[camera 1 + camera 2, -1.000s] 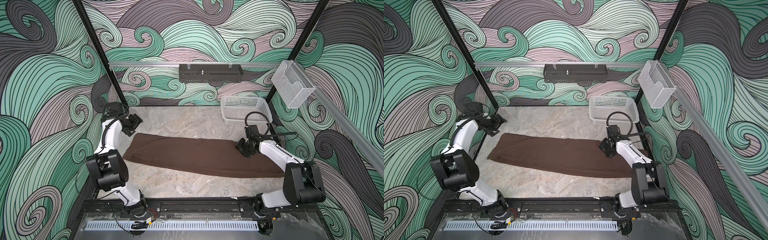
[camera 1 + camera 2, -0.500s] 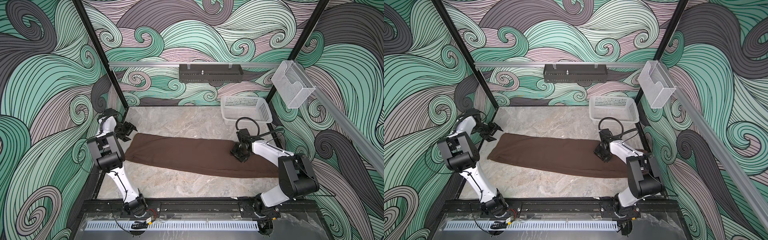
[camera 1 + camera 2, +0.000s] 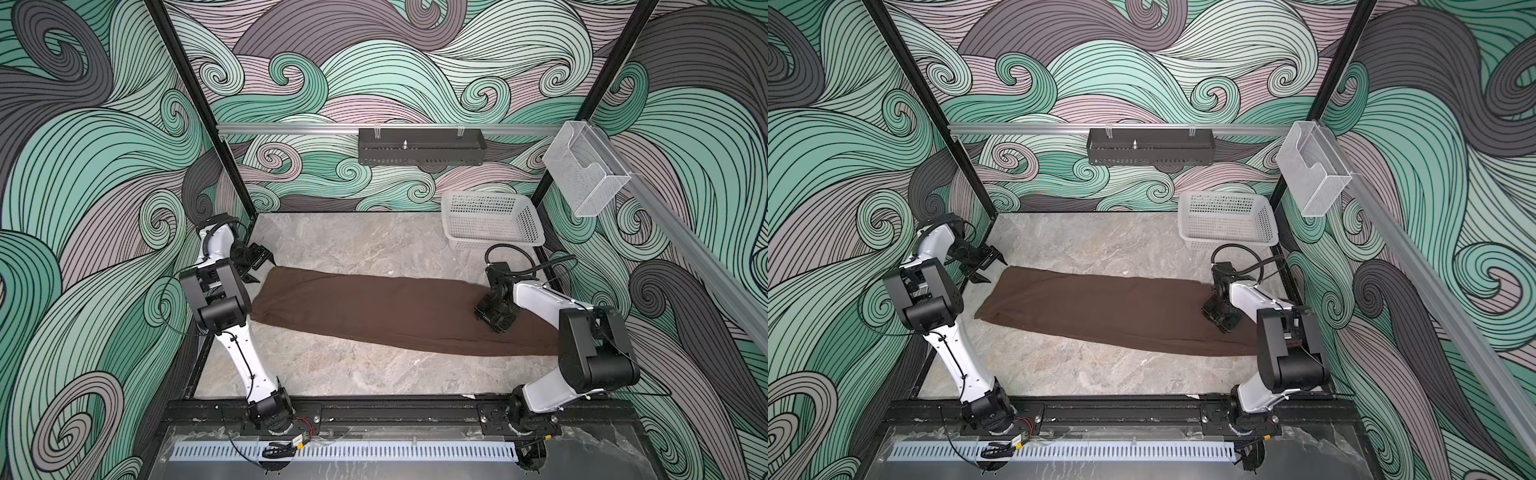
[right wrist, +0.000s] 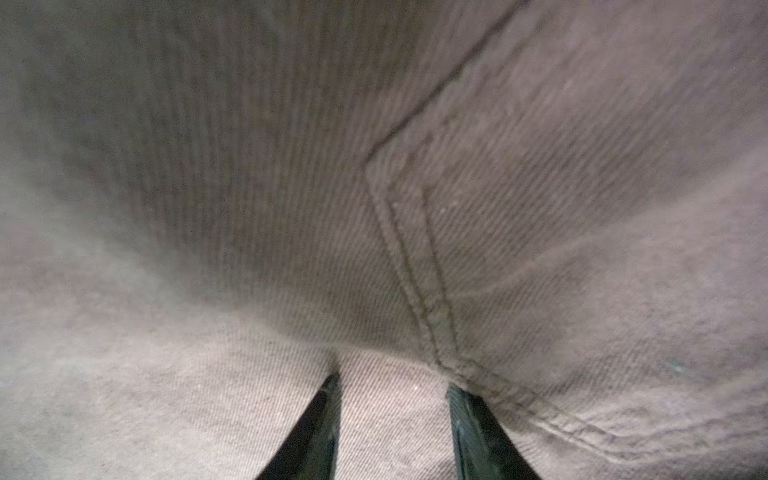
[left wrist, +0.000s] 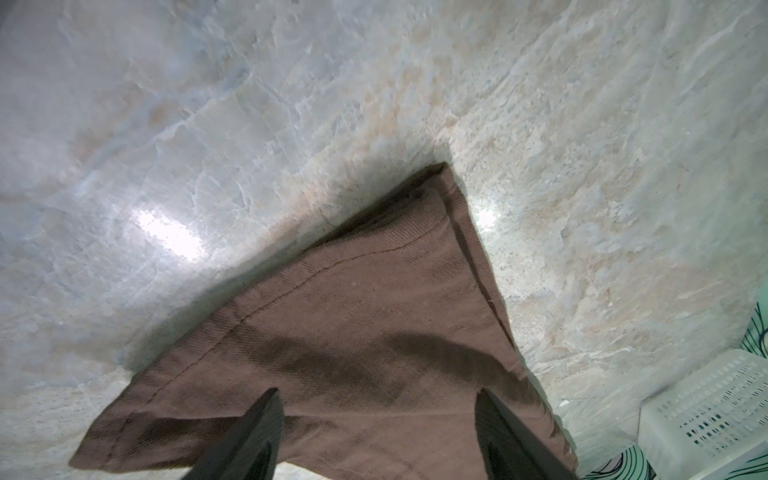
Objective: Fold and stack the trousers
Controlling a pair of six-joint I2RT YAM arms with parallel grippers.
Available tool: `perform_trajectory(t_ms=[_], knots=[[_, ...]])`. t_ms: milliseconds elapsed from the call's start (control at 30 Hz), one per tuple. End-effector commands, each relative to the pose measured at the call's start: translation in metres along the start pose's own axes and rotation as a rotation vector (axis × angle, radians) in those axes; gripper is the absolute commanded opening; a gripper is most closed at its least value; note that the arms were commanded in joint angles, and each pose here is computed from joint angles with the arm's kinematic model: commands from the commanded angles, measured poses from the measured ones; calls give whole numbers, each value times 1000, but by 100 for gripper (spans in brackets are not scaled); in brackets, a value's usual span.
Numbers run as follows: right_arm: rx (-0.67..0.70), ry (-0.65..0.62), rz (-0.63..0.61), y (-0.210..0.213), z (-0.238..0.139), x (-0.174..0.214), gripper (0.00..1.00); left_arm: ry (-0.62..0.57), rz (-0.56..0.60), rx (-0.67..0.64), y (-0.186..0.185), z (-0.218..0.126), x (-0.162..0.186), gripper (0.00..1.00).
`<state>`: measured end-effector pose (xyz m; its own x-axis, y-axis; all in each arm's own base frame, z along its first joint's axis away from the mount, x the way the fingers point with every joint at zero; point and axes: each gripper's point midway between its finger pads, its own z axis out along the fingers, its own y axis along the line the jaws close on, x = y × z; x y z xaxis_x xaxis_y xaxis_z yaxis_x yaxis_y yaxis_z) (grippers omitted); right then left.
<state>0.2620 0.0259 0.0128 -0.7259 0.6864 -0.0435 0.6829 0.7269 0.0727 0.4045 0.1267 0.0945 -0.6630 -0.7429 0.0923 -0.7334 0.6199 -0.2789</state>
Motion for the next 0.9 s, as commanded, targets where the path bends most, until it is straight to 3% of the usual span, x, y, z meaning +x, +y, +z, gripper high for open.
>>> perform_trajectory(t_ms=[0,233,467,867], knots=[[125,32,10,-30,8,4,45,32,55,-53,3,-12,5,76],[52,-28,-94,6,-11,-7,44,11,116,-34,-8,-13,-11,76],[-59,-25,-216,52,-12,13,44,-13,163,-13,-24,-4,-22,75],[-91,77,-148,45,16,24,47,50,264,-119,-30,46,-27,73]])
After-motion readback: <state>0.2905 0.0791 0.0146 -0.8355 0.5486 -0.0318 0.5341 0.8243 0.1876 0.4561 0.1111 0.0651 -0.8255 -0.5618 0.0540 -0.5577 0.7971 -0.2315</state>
